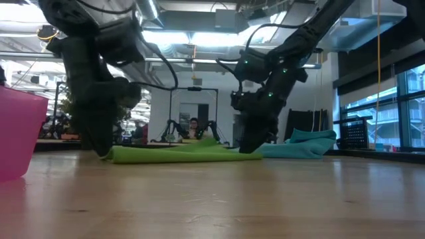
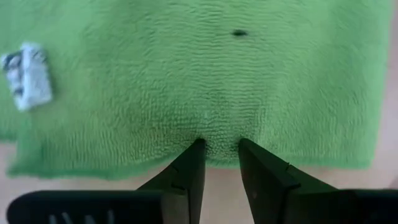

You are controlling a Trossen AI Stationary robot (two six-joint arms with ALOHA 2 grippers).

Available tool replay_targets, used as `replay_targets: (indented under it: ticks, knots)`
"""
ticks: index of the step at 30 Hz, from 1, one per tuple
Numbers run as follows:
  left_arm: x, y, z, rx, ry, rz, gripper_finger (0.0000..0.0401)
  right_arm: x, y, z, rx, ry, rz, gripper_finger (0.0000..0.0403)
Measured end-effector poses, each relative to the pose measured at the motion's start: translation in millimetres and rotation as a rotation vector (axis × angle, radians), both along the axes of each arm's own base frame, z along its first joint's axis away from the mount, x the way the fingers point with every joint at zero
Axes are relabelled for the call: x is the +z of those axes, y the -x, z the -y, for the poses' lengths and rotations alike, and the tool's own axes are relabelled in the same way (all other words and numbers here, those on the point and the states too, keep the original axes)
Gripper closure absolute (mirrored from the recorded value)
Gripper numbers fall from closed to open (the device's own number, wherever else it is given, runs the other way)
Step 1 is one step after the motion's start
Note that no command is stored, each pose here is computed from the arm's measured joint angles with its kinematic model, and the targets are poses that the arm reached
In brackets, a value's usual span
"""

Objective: Roll microfiber towels into tight, uniform cylinder then place into a basket
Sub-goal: Roll the microfiber green towel

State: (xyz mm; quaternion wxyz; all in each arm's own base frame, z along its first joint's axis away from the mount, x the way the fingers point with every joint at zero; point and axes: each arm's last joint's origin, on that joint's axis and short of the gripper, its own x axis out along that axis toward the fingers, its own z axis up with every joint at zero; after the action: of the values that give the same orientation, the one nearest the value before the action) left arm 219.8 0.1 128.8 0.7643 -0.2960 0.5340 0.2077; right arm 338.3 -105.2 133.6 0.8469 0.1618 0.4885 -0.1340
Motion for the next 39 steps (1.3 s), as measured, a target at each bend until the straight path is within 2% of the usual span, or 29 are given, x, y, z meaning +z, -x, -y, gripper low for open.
replay_targets:
  ticks: [4, 9, 15, 18, 23, 27, 31, 39]
  knots:
    - [1.8, -3.9, 12.8, -0.018, 0.016, 0.045, 0.0306, 2.5, -2.8, 2.4, -0.023, 0.057, 0.015, 0.0221]
    - [20.5, -5.7, 9.7, 0.002, 0.009, 0.075, 0.0306, 25.5, -9.1, 1.7, 0.017, -0.010, 0.065, 0.0221]
    - [37.0, 7.9, -6.3, 0.107, -0.173, -0.002, 0.0306, 39.4, -14.1, -7.0, 0.127, -0.171, 0.119, 0.0221]
    - [32.0, 15.4, -14.0, 0.156, -0.237, -0.050, 0.0306, 33.5, -17.2, -13.6, 0.159, -0.190, 0.121, 0.0221]
    - [17.3, 22.6, -17.8, 0.174, -0.237, -0.086, 0.0306, 11.3, -21.7, -18.5, 0.190, -0.192, 0.064, 0.0221]
    - [11.4, 22.3, -16.2, 0.159, -0.187, -0.075, 0.0306, -4.6, -23.7, -17.4, 0.172, -0.181, 0.019, 0.0221]
    - [5.1, 22.1, -11.1, 0.139, -0.159, -0.065, 0.0306, -11.0, -26.9, -16.0, 0.171, -0.170, 0.023, 0.0222]
    - [4.2, 16.1, 8.9, 0.120, -0.084, -0.002, 0.0306, -11.2, -31.0, -11.3, 0.150, -0.065, 0.050, 0.0222]
